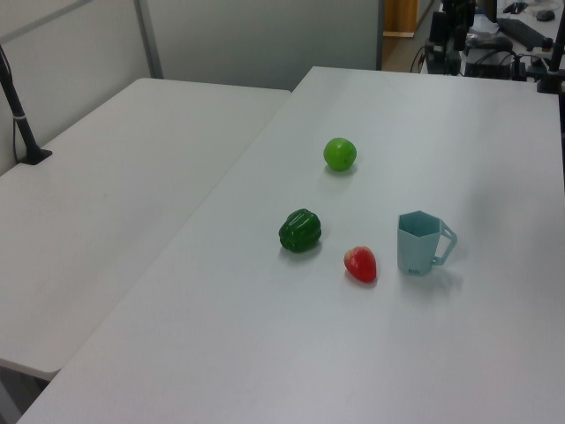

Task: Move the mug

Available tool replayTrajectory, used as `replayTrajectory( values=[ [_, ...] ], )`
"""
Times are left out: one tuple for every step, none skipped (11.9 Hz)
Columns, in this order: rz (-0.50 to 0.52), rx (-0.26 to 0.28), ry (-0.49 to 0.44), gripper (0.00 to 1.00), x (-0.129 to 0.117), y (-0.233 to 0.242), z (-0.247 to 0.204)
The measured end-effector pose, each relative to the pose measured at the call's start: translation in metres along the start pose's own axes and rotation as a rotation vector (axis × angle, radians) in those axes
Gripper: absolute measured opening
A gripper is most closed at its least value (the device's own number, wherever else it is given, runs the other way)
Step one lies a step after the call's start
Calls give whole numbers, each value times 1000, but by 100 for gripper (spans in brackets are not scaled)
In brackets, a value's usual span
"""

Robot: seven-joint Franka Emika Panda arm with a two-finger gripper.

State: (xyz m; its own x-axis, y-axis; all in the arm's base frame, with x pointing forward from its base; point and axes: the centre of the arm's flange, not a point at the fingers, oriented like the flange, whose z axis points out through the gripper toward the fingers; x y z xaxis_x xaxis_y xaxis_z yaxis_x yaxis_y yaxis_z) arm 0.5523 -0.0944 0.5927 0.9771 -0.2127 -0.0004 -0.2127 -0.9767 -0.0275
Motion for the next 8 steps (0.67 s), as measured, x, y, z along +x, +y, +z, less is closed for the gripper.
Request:
replayTrajectory(
  values=[
    [0, 0, 0, 100, 0, 0, 0],
    [2, 0, 2, 100, 0, 1, -1],
    [4, 0, 4, 100, -1, 2, -2],
    [6, 1, 6, 100, -1, 3, -3],
    [7, 1, 5, 100, -2, 4, -4],
    [9, 0, -4, 100, -3, 5, -3],
    [10, 0, -21, 100, -4, 6, -2],
    [10, -1, -29, 100, -5, 6, -1]
  ],
)
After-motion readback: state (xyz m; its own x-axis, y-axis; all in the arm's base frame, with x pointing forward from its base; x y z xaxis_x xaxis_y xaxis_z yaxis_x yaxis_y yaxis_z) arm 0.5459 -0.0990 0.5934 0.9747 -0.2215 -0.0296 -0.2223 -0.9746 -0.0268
